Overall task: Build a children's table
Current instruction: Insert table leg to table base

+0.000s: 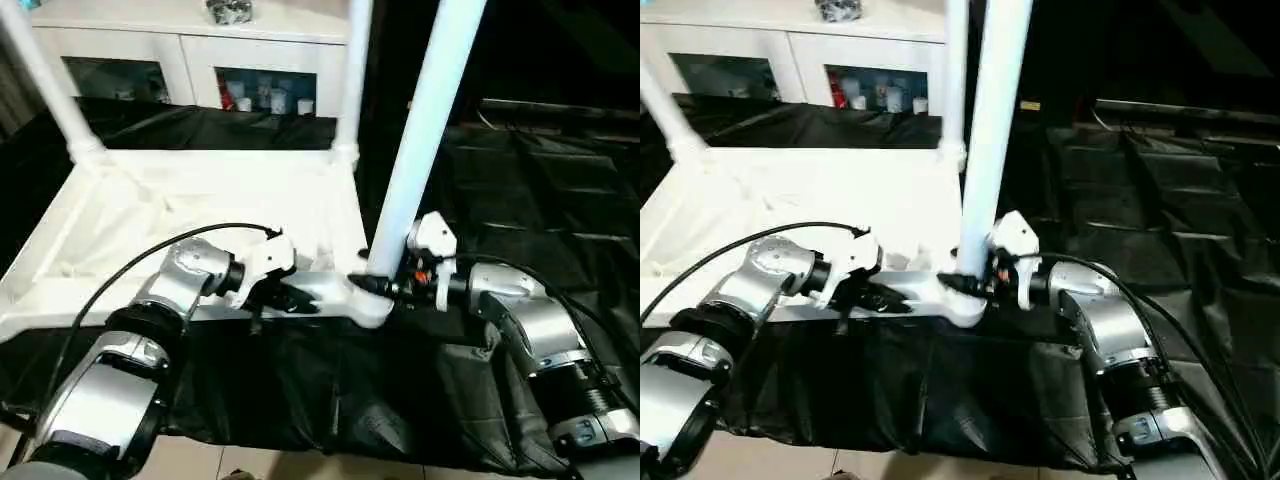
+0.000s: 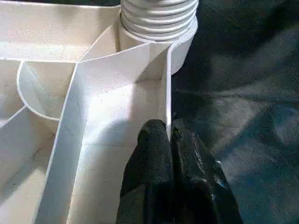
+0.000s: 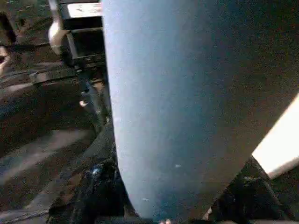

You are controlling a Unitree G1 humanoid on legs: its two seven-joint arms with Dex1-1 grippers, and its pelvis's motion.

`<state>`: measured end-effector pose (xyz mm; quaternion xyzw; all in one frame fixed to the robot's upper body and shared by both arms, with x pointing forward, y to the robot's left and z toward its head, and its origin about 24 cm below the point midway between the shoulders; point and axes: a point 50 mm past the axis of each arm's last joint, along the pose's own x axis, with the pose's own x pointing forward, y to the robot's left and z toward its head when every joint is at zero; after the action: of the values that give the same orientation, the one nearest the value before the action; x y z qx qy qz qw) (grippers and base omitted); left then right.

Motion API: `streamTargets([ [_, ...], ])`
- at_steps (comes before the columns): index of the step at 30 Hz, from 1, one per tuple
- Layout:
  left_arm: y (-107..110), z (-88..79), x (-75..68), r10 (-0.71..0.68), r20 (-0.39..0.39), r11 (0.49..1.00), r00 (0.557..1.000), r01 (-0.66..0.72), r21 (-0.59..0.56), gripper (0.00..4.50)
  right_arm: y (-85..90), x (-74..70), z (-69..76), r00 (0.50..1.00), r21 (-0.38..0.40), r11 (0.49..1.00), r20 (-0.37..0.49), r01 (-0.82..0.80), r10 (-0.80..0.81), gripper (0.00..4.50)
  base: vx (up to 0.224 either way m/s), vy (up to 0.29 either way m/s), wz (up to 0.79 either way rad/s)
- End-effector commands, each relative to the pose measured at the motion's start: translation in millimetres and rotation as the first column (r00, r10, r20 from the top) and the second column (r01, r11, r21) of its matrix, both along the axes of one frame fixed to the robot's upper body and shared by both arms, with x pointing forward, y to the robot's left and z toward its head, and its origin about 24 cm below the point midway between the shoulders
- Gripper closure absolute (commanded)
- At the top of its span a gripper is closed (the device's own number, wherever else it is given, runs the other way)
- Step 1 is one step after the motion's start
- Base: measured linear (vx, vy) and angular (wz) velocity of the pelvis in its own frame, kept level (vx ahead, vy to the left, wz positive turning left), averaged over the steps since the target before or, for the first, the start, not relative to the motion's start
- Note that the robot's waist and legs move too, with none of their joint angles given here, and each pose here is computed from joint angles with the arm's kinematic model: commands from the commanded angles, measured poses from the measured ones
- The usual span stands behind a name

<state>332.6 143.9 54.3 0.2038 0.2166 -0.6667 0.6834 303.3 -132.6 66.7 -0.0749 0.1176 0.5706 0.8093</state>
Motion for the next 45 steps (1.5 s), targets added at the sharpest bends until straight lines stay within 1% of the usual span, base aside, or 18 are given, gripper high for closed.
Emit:
streamTargets([
  [1, 7, 12.5, 7.0, -0.003, 0.033, 1.0, 0.999, 0.002, 0.031, 4.5, 2.1, -27.1, -46.1, 0.973, -0.091, 0.989, -0.21, -0.115, 0.094, 2.61, 0.0, 0.0, 0.0],
  [8, 10, 14.5, 8.0, 0.002, 0.027, 1.0, 1.0, -0.003, 0.031, 4.5, 6.9, -29.3, -46.6, 0.97, -0.082, 0.986, -0.205, -0.148, 0.128, 2.61, 0.0, 0.0, 0.0],
  [11, 4, 17.5, 13.6, 0.071, 0.04, 0.997, 0.997, -0.071, -0.009, 4.5, 4.4, -13.3, -45.8, 0.987, -0.082, 0.996, -0.156, 0.018, -0.031, 2.61, 0.0, 0.0, 0.0],
  [12, 0, 18.1, 18.5, 0.135, 0.065, 0.991, 0.989, -0.135, -0.012, 4.5, 1.7, -2.0, -44.6, 0.98, -0.073, 0.987, -0.129, 0.144, -0.153, 2.61, 0.0, 0.0, 0.0],
  [14, -1, 18.1, 19.3, 0.145, 0.069, 0.989, 0.987, -0.145, -0.011, 4.5, 1.3, -0.5, -44.4, 0.978, -0.072, 0.984, -0.126, 0.16, -0.168, 2.61, 0.0, 0.0, 0.0],
  [15, -7, 19.1, 24.4, 0.216, 0.085, 0.976, 0.973, -0.215, -0.026, 4.5, -1.8, 8.8, -43.6, 0.953, -0.068, 0.959, -0.11, 0.277, -0.283, 2.61, 0.0, 0.0, 0.0],
  [19, -27, 21.5, 33.6, 0.354, 0.097, 0.935, 0.93, -0.35, -0.061, 4.5, -7.9, 24.8, -45.6, 0.859, -0.071, 0.864, -0.094, 0.499, -0.504, 2.61, 0.0, 0.0, 0.0],
  [20, -27, 21.5, 33.6, 0.354, 0.097, 0.935, 0.93, -0.35, -0.061, 4.5, -7.9, 24.8, -45.6, 0.859, -0.071, 0.864, -0.094, 0.499, -0.504, 2.61, 0.0, 0.0, 0.0],
  [21, -42, 22.1, 36.7, 0.429, 0.09, 0.902, 0.899, -0.422, -0.088, 4.5, -8.5, 30.3, -50.1, 0.805, -0.097, 0.81, -0.09, 0.579, -0.586, 2.61, 0.0, 0.0, 0.0],
  [22, -42, 22.1, 36.7, 0.429, 0.09, 0.902, 0.899, -0.422, -0.088, 4.5, -8.5, 30.3, -50.1, 0.805, -0.097, 0.81, -0.09, 0.579, -0.586, 2.61, 0.0, 0.0, 0.0],
  [23, -52, 20.5, 35.7, 0.441, 0.09, 0.897, 0.893, -0.433, -0.095, 4.5, -6.2, 32.1, -53.0, 0.777, -0.097, 0.787, -0.123, 0.61, -0.617, 2.61, 0.0, 0.0, 0.0],
  [25, -64, 16.8, 32.1, 0.432, 0.085, 0.9, 0.898, -0.423, -0.104, 4.5, -1.1, 33.1, -55.9, 0.762, -0.098, 0.777, -0.151, 0.622, -0.63, 2.61, 0.0, 0.0, 0.0],
  [30, -72, 8.0, 25.7, 0.403, 0.078, 0.914, 0.912, -0.397, -0.085, 4.5, 10.4, 32.8, -59.5, 0.77, -0.11, 0.789, -0.172, 0.604, -0.614, 2.61, 0.0, 0.0, 0.0],
  [36, -72, 7.8, 24.8, 0.411, 0.079, 0.911, 0.908, -0.406, -0.079, 4.5, 17.5, 35.4, -59.6, 0.78, -0.113, 0.797, -0.165, 0.593, -0.604, 2.61, 0.0, 0.0, 0.0],
  [37, -72, 8.4, 25.0, 0.412, 0.083, 0.91, 0.907, -0.406, -0.08, 4.5, 17.7, 36.4, -58.3, 0.781, -0.102, 0.798, -0.164, 0.594, -0.602, 2.05, 0.0, 0.0, 0.0],
  [40, -70, 9.9, 25.4, 0.407, 0.089, 0.912, 0.909, -0.401, -0.084, 4.5, 16.8, 38.8, -54.1, 0.787, -0.077, 0.801, -0.154, 0.593, -0.597, 1.89, 0.0, 0.0, 0.0],
  [43, -65, 12.9, 25.4, 0.375, 0.117, 0.926, 0.92, -0.364, -0.105, 4.5, 14.0, 41.3, -44.7, 0.818, -0.018, 0.828, -0.143, 0.56, -0.557, 1.45, 0.0, 0.0, 0.0],
  [45, -62, 15.1, 24.7, 0.352, 0.133, 0.934, 0.927, -0.337, -0.122, 4.5, 12.1, 41.8, -40.0, 0.838, 0.007, 0.845, -0.133, 0.534, -0.529, 1.43, 0.0, 0.0, 0.0],
])
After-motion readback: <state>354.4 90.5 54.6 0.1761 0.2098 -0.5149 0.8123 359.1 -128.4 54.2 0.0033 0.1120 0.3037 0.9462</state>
